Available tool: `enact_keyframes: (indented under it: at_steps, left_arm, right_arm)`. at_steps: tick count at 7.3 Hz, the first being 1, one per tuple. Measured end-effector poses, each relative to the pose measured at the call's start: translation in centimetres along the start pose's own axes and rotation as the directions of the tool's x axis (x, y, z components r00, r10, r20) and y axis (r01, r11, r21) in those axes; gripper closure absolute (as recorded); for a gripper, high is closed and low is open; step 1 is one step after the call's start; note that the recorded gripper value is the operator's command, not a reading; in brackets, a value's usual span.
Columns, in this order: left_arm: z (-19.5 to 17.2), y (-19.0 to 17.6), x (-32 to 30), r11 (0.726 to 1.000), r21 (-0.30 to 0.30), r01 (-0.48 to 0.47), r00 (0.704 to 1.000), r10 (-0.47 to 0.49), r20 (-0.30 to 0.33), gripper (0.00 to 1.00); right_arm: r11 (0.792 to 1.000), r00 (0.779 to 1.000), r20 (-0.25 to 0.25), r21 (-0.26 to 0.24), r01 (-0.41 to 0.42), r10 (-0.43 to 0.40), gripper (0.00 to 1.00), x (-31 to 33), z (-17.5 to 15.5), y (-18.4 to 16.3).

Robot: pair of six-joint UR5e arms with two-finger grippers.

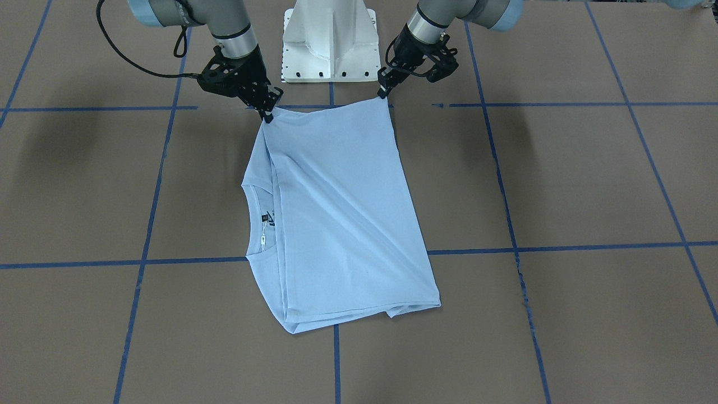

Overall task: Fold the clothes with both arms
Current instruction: 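Grasp the two shirt corners nearest the robot with both grippers, then lift the near edge with both grippers and fold it toward the far edge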

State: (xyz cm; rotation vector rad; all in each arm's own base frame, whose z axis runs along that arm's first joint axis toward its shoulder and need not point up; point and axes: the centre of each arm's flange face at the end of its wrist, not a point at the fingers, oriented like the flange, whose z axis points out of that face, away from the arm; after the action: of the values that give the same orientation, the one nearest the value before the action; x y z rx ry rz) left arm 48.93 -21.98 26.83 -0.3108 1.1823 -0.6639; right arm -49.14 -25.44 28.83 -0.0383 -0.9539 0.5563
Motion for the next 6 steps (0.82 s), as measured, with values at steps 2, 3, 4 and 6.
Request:
enact_keyframes:
  at_steps: [2, 3, 4, 6]
  left_arm:
    - [-2.2, 1.1, 0.8, 1.000, -0.021, -0.002, 1.000, 0.001, -0.018, 1.00]
    - [-2.7, 1.7, 0.9, 0.999, -0.033, -0.004, 1.000, 0.004, -0.023, 1.00]
    - [-2.9, 2.2, 0.7, 0.999, -0.044, -0.008, 1.000, 0.007, -0.020, 1.00]
    - [-2.7, 3.4, 0.0, 0.998, -0.063, -0.017, 1.000, 0.017, -0.006, 1.00]
  right_arm:
    - [0.999, 0.999, -0.002, -0.027, -0.037, 0.037, 1.00, 1.6, -1.4, 1.3]
    - [0.998, 0.999, -0.005, -0.046, -0.048, 0.048, 1.00, 2.9, -2.6, 2.2]
    - [0.996, 0.998, -0.008, -0.067, -0.061, 0.060, 1.00, 3.8, -3.3, 3.4]
    - [0.995, 0.998, -0.014, -0.083, -0.061, 0.060, 1.00, 4.8, -3.5, 5.9]
